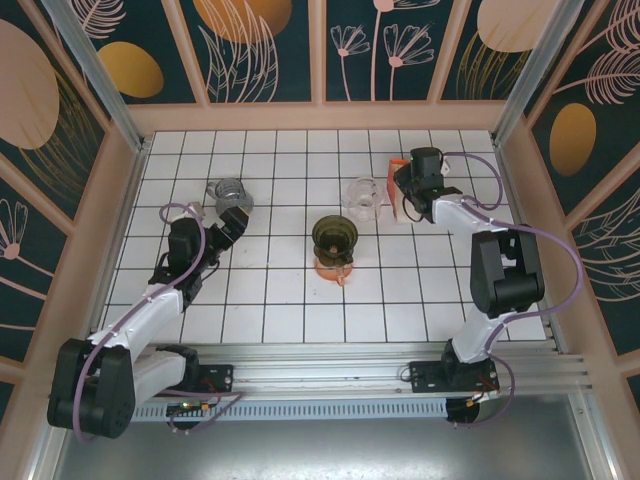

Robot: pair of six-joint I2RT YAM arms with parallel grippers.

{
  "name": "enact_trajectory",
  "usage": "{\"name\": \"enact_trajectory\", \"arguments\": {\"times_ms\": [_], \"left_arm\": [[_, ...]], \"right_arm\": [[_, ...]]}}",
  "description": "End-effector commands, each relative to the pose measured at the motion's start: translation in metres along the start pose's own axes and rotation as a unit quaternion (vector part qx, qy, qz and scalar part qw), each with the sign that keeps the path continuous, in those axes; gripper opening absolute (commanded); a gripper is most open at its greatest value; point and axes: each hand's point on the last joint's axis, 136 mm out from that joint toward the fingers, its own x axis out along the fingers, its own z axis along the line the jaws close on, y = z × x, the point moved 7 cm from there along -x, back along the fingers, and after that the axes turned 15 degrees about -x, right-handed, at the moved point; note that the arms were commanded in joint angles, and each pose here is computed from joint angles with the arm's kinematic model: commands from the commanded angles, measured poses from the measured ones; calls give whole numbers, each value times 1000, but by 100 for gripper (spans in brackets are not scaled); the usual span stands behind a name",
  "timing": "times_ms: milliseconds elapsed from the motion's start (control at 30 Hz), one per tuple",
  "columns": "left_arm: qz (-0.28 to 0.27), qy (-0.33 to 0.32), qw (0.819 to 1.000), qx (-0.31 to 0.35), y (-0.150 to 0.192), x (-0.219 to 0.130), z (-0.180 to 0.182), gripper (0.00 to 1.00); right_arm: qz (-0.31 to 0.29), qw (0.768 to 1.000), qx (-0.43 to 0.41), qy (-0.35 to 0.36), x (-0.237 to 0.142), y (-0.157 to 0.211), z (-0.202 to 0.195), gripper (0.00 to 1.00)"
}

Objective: Place the coffee filter in the dripper

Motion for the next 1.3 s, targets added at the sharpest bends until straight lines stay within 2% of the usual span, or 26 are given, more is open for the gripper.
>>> {"name": "enact_trajectory", "arguments": {"times_ms": [0, 333, 667, 1267], "left_arm": [[3, 20, 1000, 17, 1, -1, -5, 97], [3, 20, 1000, 16, 1, 1, -5, 97], [6, 20, 1000, 14, 1, 2, -5, 97], [5, 27, 999, 17, 0, -1, -9, 97]], "right_arm": [[-14, 1000, 15, 12, 1, -6, -2, 24], [-3, 1000, 10, 28, 15, 0, -7, 21], [-22, 999, -11, 37, 4, -6, -7, 0], [-3, 997, -72, 36, -55, 6, -3, 0]]}}
